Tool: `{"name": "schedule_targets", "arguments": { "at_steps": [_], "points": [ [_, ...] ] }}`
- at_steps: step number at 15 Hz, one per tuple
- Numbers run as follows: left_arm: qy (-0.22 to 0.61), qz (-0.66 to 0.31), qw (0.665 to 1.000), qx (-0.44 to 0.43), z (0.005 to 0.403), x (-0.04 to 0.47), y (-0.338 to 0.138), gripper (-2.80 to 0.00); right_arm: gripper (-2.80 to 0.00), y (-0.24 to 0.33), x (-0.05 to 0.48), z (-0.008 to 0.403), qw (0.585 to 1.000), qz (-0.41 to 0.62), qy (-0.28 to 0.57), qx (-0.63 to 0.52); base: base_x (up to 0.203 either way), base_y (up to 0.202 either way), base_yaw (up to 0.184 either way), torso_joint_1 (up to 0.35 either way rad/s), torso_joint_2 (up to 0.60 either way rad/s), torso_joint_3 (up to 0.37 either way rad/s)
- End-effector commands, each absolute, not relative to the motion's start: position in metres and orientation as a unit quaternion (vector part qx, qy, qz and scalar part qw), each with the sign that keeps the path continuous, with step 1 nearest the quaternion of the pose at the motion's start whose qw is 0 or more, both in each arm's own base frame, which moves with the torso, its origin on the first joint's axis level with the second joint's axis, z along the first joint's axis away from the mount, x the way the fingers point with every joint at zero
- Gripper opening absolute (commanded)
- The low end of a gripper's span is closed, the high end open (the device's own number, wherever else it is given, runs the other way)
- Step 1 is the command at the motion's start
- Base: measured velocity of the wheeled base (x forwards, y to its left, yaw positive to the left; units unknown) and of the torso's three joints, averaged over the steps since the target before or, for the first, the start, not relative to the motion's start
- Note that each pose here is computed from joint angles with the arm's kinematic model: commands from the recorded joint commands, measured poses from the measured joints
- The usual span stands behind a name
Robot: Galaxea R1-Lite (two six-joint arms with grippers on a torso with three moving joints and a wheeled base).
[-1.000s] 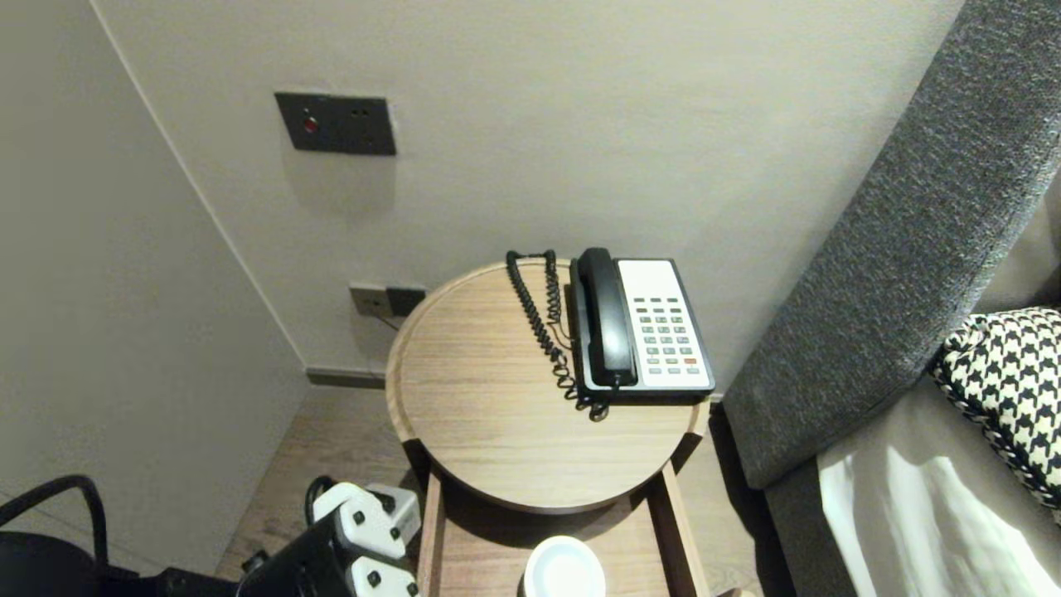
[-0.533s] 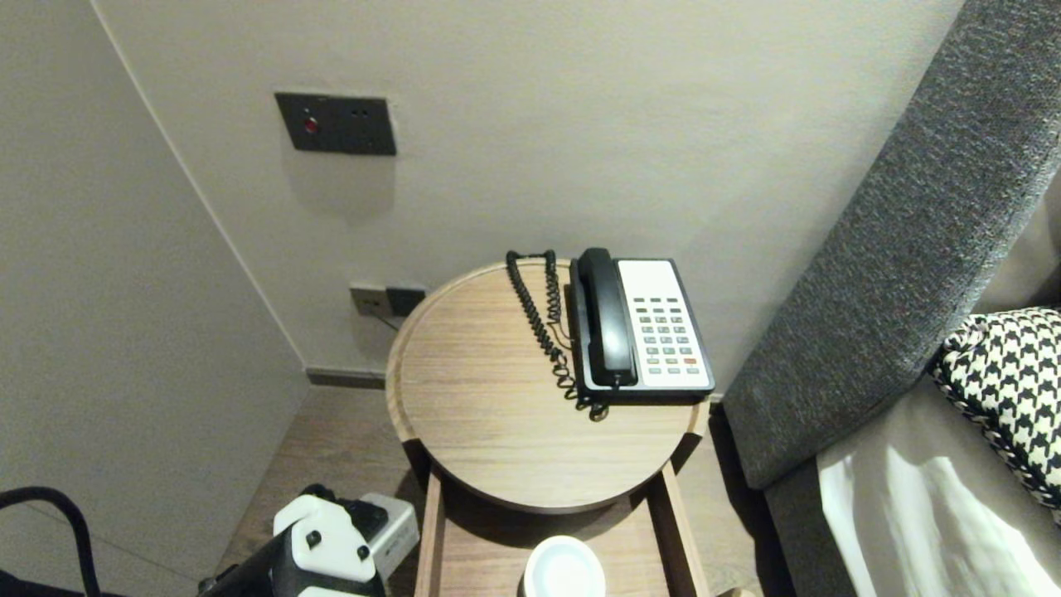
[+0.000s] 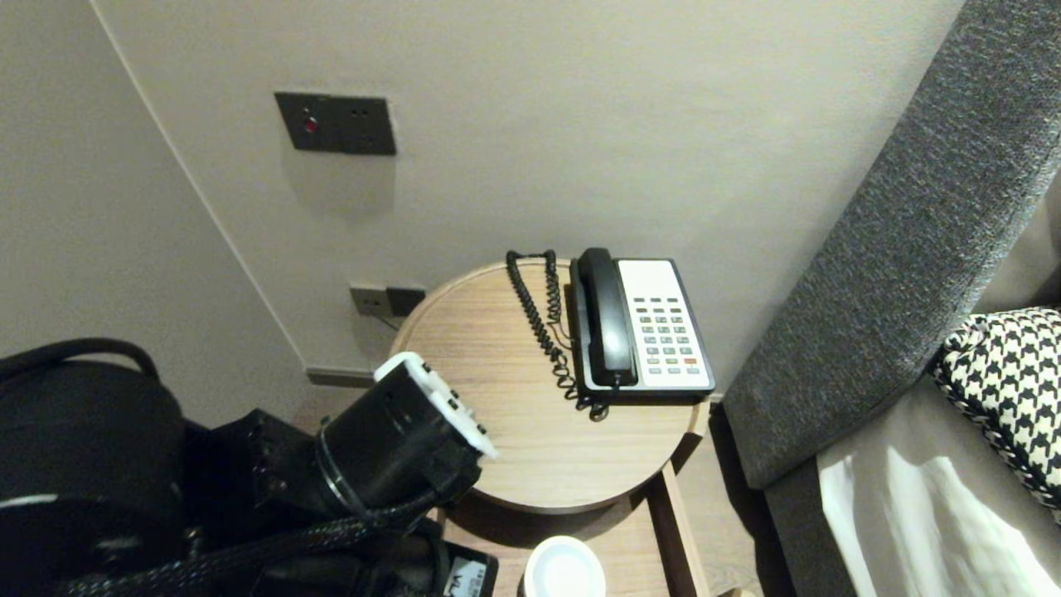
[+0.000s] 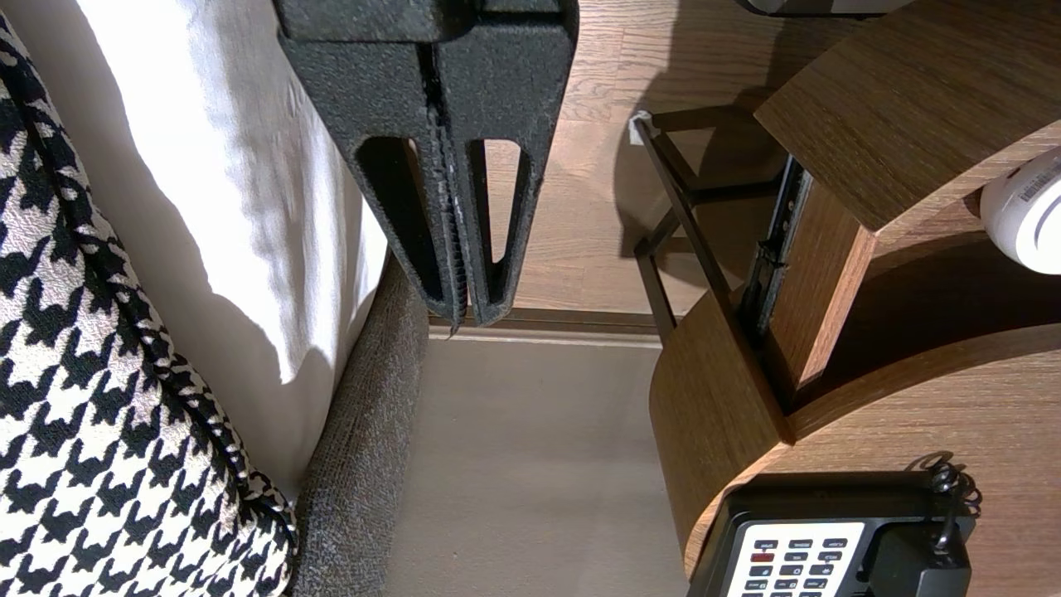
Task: Open the nightstand drawer, then take the remote control out of the drawer one by one and place them on the table
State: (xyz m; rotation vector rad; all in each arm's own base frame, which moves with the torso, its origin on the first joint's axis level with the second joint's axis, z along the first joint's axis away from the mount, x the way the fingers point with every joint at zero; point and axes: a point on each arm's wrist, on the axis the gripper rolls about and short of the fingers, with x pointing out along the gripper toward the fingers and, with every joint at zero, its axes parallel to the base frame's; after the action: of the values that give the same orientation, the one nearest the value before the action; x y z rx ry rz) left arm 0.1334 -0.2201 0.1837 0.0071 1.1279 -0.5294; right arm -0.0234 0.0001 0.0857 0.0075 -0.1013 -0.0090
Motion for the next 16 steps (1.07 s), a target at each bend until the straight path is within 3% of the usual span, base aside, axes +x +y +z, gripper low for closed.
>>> {"name": "schedule_targets", "arguments": {
  "at_steps": [1,7,16],
  "points": [
    [0.558,-0.219,0.8,-0.004,0.184,0.153,-0.251,-2.8,-2.8,0.0,-0.02,0.075,0.999,-0.004,-0.031,0.004,0.0,0.0,0.0,0.0,0.0,0.0],
    [0.639,-0.168,0.751,-0.006,0.172,0.15,-0.289,-2.8,-2.8,0.0,-0.02,0.075,0.999,-0.004,-0.031,0.004,0.0,0.0,0.0,0.0,0.0,0.0],
    [0.614,-0.183,0.767,0.043,0.157,0.146,-0.314,-2.8,-2.8,0.0,-0.02,0.075,0.999,-0.004,-0.031,0.004,0.0,0.0,0.0,0.0,0.0,0.0]
  ]
}}
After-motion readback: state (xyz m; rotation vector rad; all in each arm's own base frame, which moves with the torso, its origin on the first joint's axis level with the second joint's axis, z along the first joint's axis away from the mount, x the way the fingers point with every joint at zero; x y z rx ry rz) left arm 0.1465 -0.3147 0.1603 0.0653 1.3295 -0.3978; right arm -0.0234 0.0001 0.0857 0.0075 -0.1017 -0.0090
